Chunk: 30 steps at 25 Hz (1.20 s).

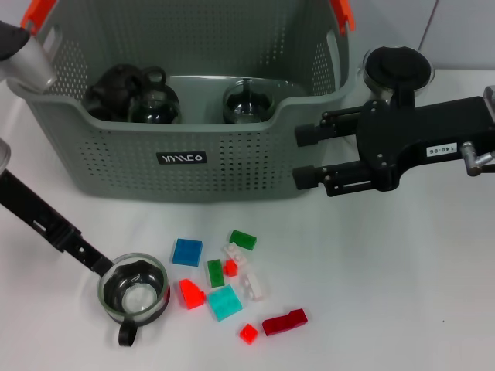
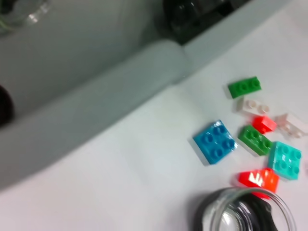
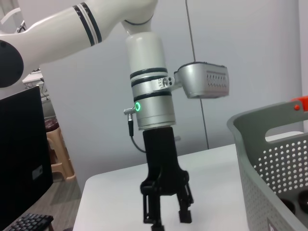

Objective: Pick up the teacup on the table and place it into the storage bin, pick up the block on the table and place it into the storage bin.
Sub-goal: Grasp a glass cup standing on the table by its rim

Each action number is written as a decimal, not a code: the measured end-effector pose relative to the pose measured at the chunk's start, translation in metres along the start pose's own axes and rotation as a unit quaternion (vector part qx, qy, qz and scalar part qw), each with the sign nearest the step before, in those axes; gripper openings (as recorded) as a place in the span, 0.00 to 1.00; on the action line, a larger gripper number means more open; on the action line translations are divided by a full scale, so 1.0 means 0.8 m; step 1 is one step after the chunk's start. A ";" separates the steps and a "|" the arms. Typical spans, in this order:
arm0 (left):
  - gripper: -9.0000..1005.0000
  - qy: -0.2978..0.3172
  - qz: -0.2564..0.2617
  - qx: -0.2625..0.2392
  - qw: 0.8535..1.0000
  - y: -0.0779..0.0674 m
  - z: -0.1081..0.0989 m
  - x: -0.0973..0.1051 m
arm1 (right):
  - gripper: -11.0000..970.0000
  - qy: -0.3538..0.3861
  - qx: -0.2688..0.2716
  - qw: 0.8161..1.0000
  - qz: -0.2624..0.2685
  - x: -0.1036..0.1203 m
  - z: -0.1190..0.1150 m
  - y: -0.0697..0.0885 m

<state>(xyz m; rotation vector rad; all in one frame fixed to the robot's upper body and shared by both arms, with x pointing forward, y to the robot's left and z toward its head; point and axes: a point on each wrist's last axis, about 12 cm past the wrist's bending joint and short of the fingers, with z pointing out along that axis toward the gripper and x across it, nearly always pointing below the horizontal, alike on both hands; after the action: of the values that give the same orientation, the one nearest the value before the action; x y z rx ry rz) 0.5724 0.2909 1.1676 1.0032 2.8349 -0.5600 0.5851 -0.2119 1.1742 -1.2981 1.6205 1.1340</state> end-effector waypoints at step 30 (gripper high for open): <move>0.86 -0.017 -0.127 0.006 0.992 0.001 0.033 0.016 | 0.74 0.000 0.018 1.000 -0.025 0.003 -0.006 -0.004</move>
<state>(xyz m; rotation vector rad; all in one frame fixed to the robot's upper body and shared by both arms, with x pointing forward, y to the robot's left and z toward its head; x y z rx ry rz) 0.5613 0.2893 1.1404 0.6299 2.9511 -0.6102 0.5877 -0.2177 1.1730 -1.3068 1.5932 1.0703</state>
